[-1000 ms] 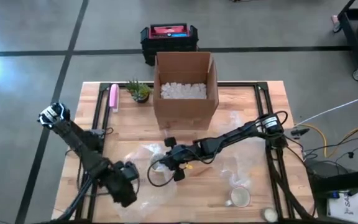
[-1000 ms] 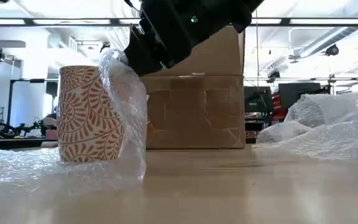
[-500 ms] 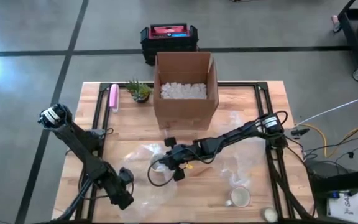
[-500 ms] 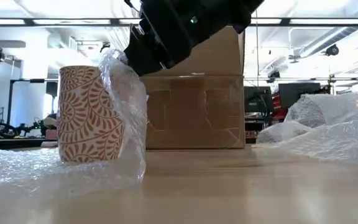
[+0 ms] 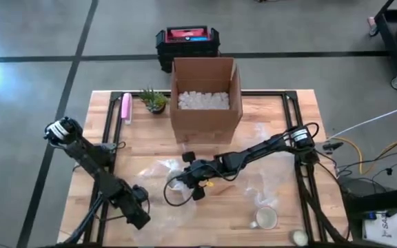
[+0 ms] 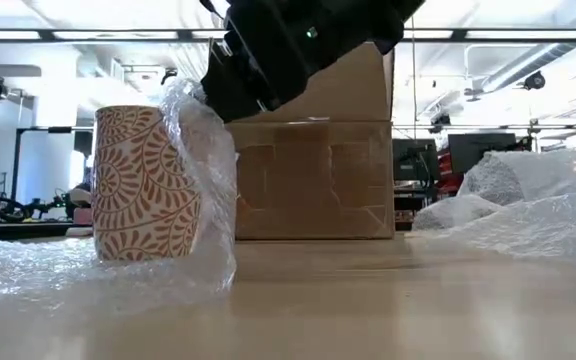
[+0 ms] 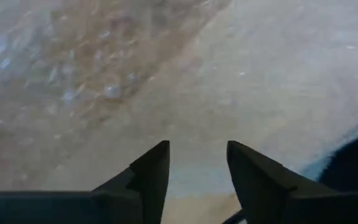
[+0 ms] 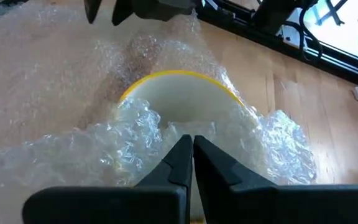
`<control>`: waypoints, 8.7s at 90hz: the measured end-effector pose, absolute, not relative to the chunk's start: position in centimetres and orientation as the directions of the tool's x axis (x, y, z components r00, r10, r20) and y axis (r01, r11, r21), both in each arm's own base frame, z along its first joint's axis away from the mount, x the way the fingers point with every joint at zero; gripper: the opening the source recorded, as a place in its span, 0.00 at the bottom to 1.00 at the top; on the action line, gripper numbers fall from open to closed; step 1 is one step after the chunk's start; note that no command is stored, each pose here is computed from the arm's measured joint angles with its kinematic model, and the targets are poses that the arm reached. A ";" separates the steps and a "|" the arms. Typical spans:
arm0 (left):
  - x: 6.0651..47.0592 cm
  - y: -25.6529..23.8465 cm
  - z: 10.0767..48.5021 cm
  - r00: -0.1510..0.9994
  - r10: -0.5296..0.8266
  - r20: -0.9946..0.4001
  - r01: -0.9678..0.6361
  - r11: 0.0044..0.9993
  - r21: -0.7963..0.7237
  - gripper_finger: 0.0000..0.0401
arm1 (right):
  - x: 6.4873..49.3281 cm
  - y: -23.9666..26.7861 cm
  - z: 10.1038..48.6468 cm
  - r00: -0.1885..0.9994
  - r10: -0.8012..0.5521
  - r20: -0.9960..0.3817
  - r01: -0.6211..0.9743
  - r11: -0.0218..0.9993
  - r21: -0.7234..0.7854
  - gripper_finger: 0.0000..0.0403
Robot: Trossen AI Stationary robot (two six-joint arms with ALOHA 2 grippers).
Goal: Wrap mug
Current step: Wrap the orange mug with the bubble wrap
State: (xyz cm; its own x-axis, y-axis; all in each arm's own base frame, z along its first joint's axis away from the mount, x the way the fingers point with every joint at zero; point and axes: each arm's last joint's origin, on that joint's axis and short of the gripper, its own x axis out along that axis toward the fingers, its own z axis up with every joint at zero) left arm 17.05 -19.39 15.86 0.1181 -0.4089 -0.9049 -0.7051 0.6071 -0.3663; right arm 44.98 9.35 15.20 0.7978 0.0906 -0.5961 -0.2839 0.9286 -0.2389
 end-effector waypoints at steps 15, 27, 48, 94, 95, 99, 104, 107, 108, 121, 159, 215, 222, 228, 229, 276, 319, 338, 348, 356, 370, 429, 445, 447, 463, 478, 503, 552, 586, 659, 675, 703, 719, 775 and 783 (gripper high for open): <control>17.6 -19.0 15.9 0.109 -0.428 -0.897 -0.674 0.632 -0.383 0.29 | 45.0 9.3 15.2 0.798 0.091 -0.596 -0.285 0.928 -0.240 0.01; 17.7 -18.9 15.9 0.100 -0.437 -0.894 -0.647 0.654 -0.392 0.30 | 45.0 9.1 15.2 0.800 0.090 -0.593 -0.282 0.929 -0.240 0.01; 17.0 -18.1 15.4 0.049 -0.358 -0.932 -0.640 0.706 -0.305 0.40 | 45.2 8.8 15.3 0.811 0.084 -0.580 -0.269 0.933 -0.240 0.01; 17.2 -18.4 11.4 -0.004 -0.423 -0.906 -0.671 0.673 -0.312 0.41 | 45.3 8.7 15.3 0.816 0.077 -0.573 -0.245 0.944 -0.222 0.01; 17.2 -18.4 11.4 -0.004 -0.424 -0.905 -0.672 0.672 -0.312 0.39 | 45.3 8.6 15.3 0.816 0.077 -0.573 -0.245 0.944 -0.222 0.01; 17.3 -18.4 11.4 -0.002 -0.423 -0.906 -0.678 0.667 -0.310 0.32 | 45.3 8.6 15.3 0.816 0.077 -0.573 -0.243 0.945 -0.219 0.01; 17.5 -18.4 11.8 0.021 -0.415 -0.910 -0.681 0.660 -0.316 0.21 | 45.3 8.6 15.3 0.816 0.077 -0.573 -0.240 0.947 -0.215 0.01; 17.7 -18.6 12.2 0.048 -0.410 -0.911 -0.673 0.660 -0.333 0.14 | 45.3 8.6 15.3 0.816 0.077 -0.573 -0.240 0.947 -0.215 0.01; 17.8 -18.6 12.4 0.059 -0.411 -0.909 -0.668 0.660 -0.342 0.12 | 45.3 8.6 15.3 0.816 0.077 -0.573 -0.240 0.947 -0.215 0.01; 18.9 -19.1 14.4 0.187 -0.360 -0.914 -0.644 0.658 -0.391 0.04 | 45.3 8.6 15.3 0.816 0.077 -0.573 -0.241 0.946 -0.215 0.01; 22.2 -20.3 24.4 0.584 -0.082 -0.807 -0.463 0.783 -0.415 0.00 | 45.3 8.6 15.3 0.815 0.078 -0.575 -0.233 0.952 -0.200 0.01; 24.6 -14.6 21.4 0.592 0.340 -0.731 -0.581 0.808 -0.095 0.00 | 45.3 8.6 15.3 0.812 0.078 -0.579 -0.225 0.956 -0.187 0.01; 24.5 -14.4 20.4 0.602 0.327 -0.729 -0.585 0.802 -0.124 0.00 | 45.2 8.7 15.4 0.812 0.080 -0.578 -0.228 0.956 -0.188 0.01; 24.5 -14.5 20.0 0.624 0.315 -0.715 -0.581 0.799 -0.155 0.00 | 45.2 8.8 15.7 0.814 0.082 -0.575 -0.235 0.952 -0.197 0.01; 24.6 -14.5 19.9 0.628 0.313 -0.713 -0.580 0.799 -0.160 0.00 | 45.1 8.8 15.8 0.814 0.082 -0.575 -0.236 0.951 -0.198 0.01; 24.9 -14.8 19.6 0.679 0.259 -0.687 -0.546 0.804 -0.236 0.00 | 43.9 10.6 20.8 0.768 0.277 -0.577 -0.404 0.909 -0.101 0.01; 25.6 -15.5 21.3 0.711 0.213 -0.670 -0.468 0.855 -0.225 0.00 | 45.3 10.7 16.1 0.763 0.172 -0.623 -0.331 0.932 -0.148 0.01; 25.8 -15.8 24.6 0.705 0.243 -0.667 -0.451 0.879 -0.157 0.00 | 45.3 10.6 16.1 0.770 0.156 -0.619 -0.319 0.934 -0.161 0.00; 25.8 -15.8 25.0 0.705 0.242 -0.666 -0.450 0.879 -0.157 0.01 | 45.4 10.5 16.0 0.773 0.141 -0.619 -0.304 0.938 -0.167 0.01; 25.7 -15.8 24.9 0.696 0.235 -0.678 -0.447 0.881 -0.154 0.02 | 45.4 10.4 16.0 0.776 0.137 -0.616 -0.300 0.939 -0.169 0.01; 25.9 -14.7 24.2 0.654 0.245 -0.715 -0.470 0.873 -0.130 0.13 | 45.5 10.3 16.0 0.779 0.137 -0.612 -0.306 0.935 -0.180 0.01; 20.2 -14.4 25.3 0.455 0.119 -0.883 -0.507 0.849 -0.146 0.39 | 45.4 9.9 15.9 0.765 0.138 -0.629 -0.337 0.918 -0.208 0.01; 19.8 -14.0 22.6 0.435 0.154 -0.887 -0.540 0.833 -0.120 0.29 | 45.4 9.9 15.9 0.759 0.137 -0.636 -0.338 0.919 -0.205 0.01; 19.9 -14.0 22.4 0.448 0.160 -0.880 -0.542 0.831 -0.125 0.28 | 45.4 9.9 15.8 0.759 0.137 -0.637 -0.338 0.919 -0.205 0.01; 21.4 -14.5 22.4 0.621 0.143 -0.771 -0.455 0.866 -0.206 0.18 | 45.4 9.9 15.8 0.757 0.138 -0.639 -0.339 0.918 -0.204 0.01; 22.8 -15.0 23.1 0.747 0.171 -0.642 -0.380 0.903 -0.202 0.12 | 45.4 9.6 15.6 0.750 0.134 -0.648 -0.338 0.919 -0.201 0.01; 24.1 -14.5 21.1 0.717 0.276 -0.640 -0.456 0.881 -0.131 0.06 | 45.4 9.5 15.6 0.752 0.129 -0.647 -0.331 0.922 -0.201 0.01; 24.3 -14.6 20.2 0.693 0.274 -0.666 -0.441 0.893 -0.092 0.06 | 44.5 9.2 21.2 0.776 0.133 -0.616 -0.304 0.936 -0.181 0.01; 24.3 -14.6 20.7 0.703 0.260 -0.662 -0.432 0.895 -0.108 0.06 | 45.8 8.1 15.2 0.671 0.088 -0.736 -0.248 0.963 -0.110 0.01; 25.6 -14.9 20.3 0.694 0.279 -0.664 -0.420 0.906 -0.059 0.05 | 43.5 9.4 21.7 0.666 0.131 -0.734 -0.296 0.950 -0.099 0.01; 25.6 -14.9 20.3 0.695 0.278 -0.663 -0.421 0.905 -0.061 0.05 | 44.0 10.6 20.3 0.666 0.169 -0.727 -0.343 0.935 -0.096 0.01; 25.5 -14.8 20.5 0.700 0.272 -0.660 -0.419 0.905 -0.070 0.05 | 45.5 8.2 15.7 0.616 0.082 -0.783 -0.246 0.965 -0.092 0.01; 25.3 -14.7 23.5 0.730 0.226 -0.645 -0.403 0.905 -0.139 0.05 | 45.7 8.3 15.5 0.626 0.075 -0.776 -0.242 0.965 -0.102 0.01; 24.8 -13.4 19.2 0.647 0.307 -0.698 -0.500 0.862 -0.084 0.05 | 43.5 8.3 21.6 0.679 0.046 -0.733 -0.262 0.948 -0.182 0.01; 24.9 -13.4 19.3 0.658 0.294 -0.693 -0.484 0.870 -0.091 0.05 | 43.7 7.1 21.9 0.690 -0.045 -0.722 -0.204 0.946 -0.254 0.01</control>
